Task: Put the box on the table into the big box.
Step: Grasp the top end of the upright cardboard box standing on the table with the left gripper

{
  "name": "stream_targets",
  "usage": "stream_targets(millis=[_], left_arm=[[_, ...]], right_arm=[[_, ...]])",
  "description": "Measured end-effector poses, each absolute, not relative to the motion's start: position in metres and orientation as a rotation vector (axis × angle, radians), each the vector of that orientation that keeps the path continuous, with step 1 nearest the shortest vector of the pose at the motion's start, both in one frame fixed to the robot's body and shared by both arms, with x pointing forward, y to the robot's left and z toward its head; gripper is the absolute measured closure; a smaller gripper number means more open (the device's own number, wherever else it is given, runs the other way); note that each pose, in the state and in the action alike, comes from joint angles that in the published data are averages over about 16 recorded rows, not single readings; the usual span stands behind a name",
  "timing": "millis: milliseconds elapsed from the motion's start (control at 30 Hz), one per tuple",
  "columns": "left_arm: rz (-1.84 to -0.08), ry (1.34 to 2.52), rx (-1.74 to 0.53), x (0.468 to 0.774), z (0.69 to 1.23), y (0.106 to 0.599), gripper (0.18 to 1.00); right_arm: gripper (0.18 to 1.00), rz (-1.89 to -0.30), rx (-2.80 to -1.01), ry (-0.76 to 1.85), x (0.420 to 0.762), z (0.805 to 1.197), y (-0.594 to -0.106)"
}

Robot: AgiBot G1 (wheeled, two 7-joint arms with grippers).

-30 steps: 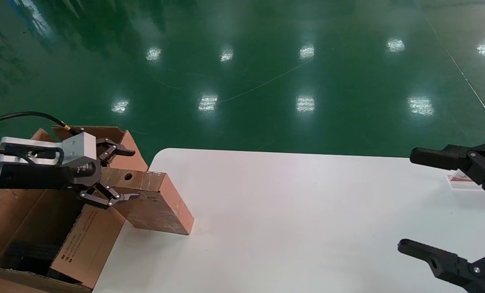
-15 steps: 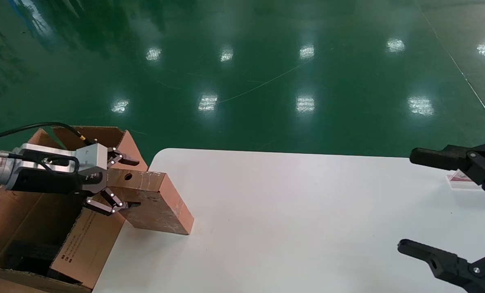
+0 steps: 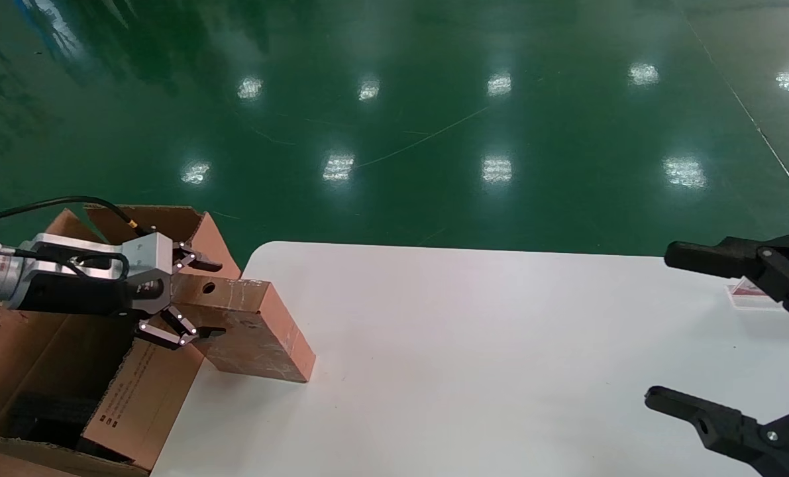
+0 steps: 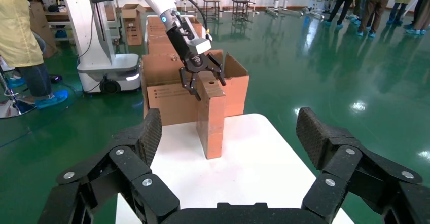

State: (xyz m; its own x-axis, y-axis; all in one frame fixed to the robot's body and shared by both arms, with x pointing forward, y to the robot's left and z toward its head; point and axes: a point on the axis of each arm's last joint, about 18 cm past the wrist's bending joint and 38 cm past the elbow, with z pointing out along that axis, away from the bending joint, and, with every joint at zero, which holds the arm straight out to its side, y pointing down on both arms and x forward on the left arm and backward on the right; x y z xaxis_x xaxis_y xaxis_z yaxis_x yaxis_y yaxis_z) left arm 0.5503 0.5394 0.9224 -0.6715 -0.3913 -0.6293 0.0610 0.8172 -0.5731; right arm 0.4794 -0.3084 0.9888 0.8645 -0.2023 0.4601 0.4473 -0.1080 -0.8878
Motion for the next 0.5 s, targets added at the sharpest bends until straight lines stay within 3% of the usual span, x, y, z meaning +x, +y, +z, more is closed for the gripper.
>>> stream_targets(millis=[200,500], left_arm=[[-0.731,2.199,-0.231,0.5515,0.9251,0.5383,0.229],[-0.732,2.197,-0.216,0.5532,0.9271,0.5368,0.347]], right_arm=[[0.233,-0.555,-1.589,-0.197,0.4794,0.9888,-0.3084],[0.371,-0.555,-1.589,-0.197,0.4794,0.9888,-0.3084]])
